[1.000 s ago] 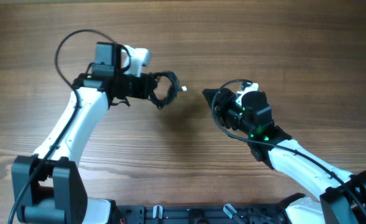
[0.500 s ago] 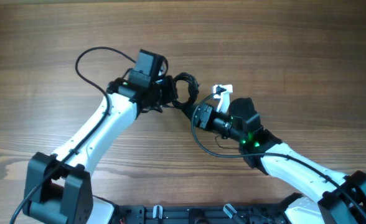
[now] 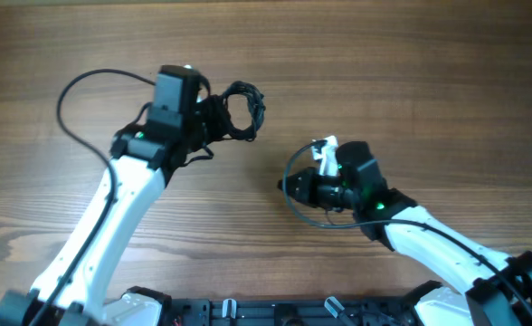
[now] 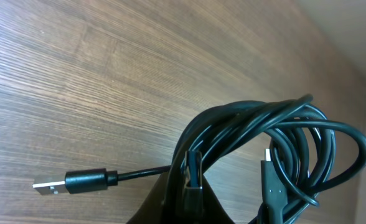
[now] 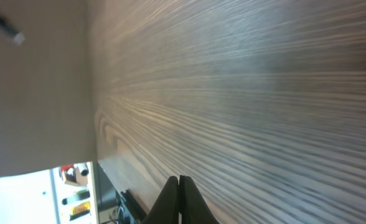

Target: Untangle cables

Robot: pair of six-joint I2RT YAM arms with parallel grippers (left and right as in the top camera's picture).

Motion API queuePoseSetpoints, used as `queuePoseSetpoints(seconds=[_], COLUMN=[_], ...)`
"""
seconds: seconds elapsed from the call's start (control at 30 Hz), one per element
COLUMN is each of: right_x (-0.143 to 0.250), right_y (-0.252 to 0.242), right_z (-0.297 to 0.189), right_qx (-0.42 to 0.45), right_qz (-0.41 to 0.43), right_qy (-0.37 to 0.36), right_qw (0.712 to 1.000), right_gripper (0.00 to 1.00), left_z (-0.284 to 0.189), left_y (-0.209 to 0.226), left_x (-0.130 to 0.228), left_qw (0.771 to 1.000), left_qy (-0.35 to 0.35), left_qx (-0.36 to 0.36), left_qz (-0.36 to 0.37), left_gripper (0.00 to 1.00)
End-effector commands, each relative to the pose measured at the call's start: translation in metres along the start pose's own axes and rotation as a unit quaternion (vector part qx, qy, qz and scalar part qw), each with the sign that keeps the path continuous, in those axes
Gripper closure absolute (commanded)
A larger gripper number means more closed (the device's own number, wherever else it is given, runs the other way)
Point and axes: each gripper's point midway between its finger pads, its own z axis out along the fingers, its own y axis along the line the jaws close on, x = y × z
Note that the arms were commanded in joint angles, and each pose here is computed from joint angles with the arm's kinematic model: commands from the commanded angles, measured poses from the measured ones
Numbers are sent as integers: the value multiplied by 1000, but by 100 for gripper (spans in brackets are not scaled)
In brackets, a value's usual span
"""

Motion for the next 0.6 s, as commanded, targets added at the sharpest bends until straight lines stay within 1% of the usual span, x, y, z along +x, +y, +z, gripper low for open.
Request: queuePoseSetpoints(seconds=[0.0,0.1,0.2,0.37,0.57], right_x=[4,10,12,5,11], right_y=[18,20,12,30,24], right_z=[-19,-34,-56,-80,-78], right_qx=[-34,-18,29,17,24], right_qz=[-41,-69,-66,-89,-70], right_qy=[14,7,-28,-81,-66], right_qw=[998,997,997,993,995], right_gripper=[95,96,95,95,96], left_z=[-14,-14,-15,-15,-15], left_y=[-2,2,-5,-6,-6], left_x=[2,11,23,25,25], left_qw=[1000,1000,998,998,998], left_qy=[0,20,53,57,58], left_qx=[5,-1,22,24,23], left_qz=[-9,-13,-15,-13,-13], left_gripper=[96,96,96,96,96])
